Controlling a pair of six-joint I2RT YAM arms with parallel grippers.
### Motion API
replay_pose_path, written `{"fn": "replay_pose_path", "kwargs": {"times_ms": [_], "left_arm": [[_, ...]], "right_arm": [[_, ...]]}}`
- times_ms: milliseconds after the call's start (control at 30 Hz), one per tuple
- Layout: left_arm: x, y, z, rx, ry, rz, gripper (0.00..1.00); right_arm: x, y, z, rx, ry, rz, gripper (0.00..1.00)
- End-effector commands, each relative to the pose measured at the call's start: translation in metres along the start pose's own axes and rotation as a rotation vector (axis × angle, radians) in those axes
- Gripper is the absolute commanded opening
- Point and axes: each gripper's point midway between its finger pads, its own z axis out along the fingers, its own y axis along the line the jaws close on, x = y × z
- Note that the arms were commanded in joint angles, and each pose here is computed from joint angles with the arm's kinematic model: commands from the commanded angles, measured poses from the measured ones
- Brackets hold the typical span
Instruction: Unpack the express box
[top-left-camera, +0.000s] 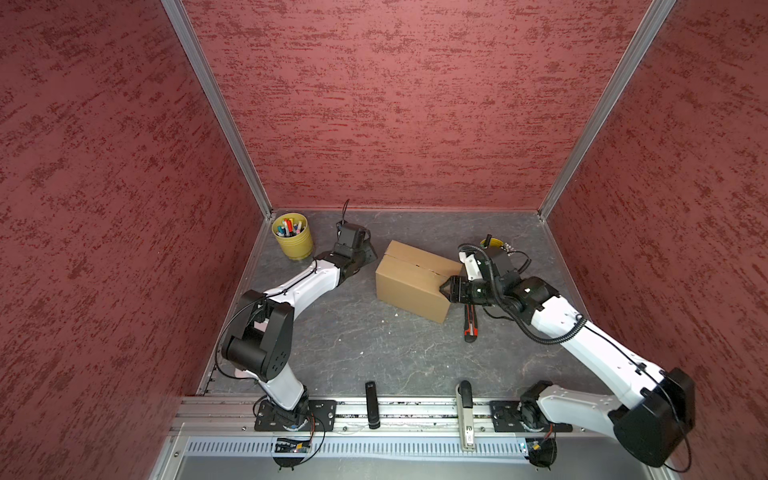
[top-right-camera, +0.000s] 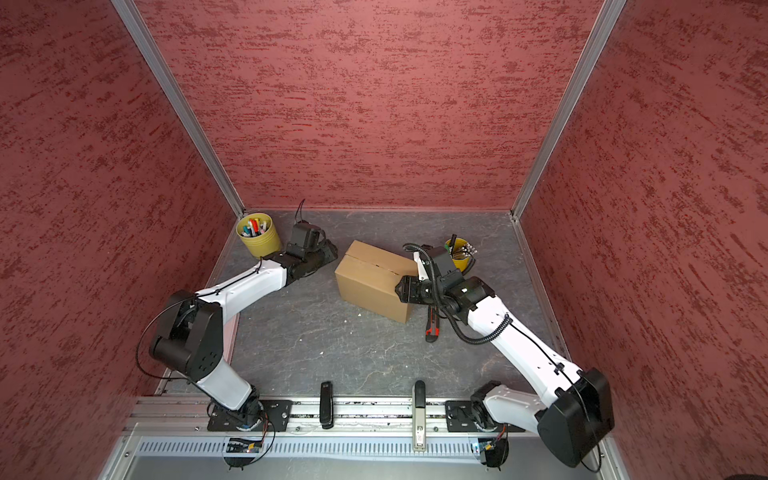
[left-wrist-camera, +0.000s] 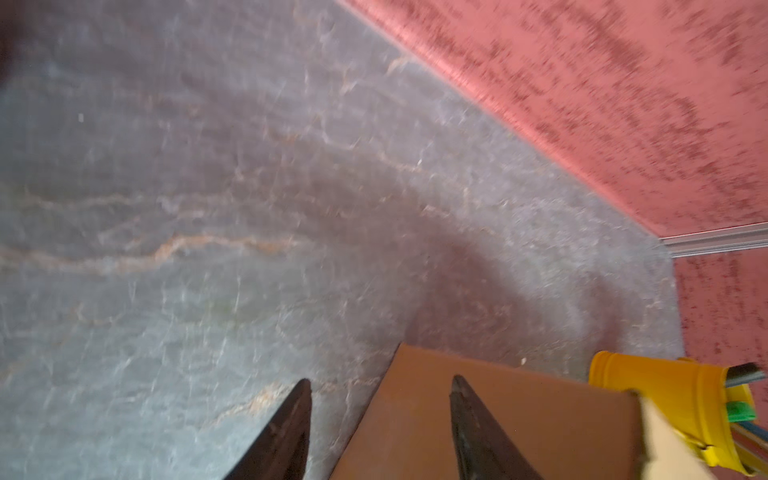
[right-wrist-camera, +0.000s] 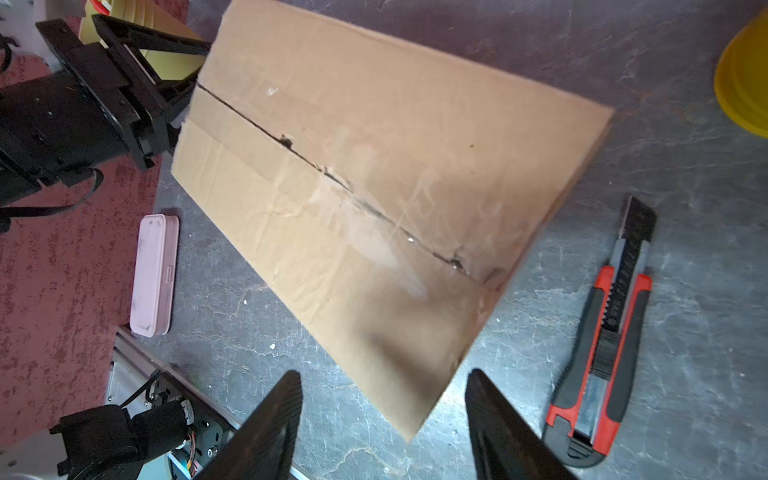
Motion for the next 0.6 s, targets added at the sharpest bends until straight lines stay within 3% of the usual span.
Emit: {"fn": "replay_pose_path", "kwargs": {"times_ms": [0,233,367,567], "left_arm": [[-0.020,-0.013,-0.014,0.038,-0.037,0.039,0.54],[-0.012,-0.012,-0.061,0.021,-0.038,0.052,0.54],[0.020,-0.019,-0.091,0.013,-0.013,0.087,0.54],[0.080,-0.027,-0.132,0.000,0.027,0.134,0.55]], "right_arm": [[-0.014,-0.002,-0.017,0.066,-0.026,-0.031,0.66],[-0.066,0.014,-0.027,0.106,-0.077,-0.172,0.67],[-0.108,0.014,-0.019,0.135,-0.121,-0.228,0.68],[-0.147,-0.001,0.023,0.165,-0.100,-0.254,0.68]]}}
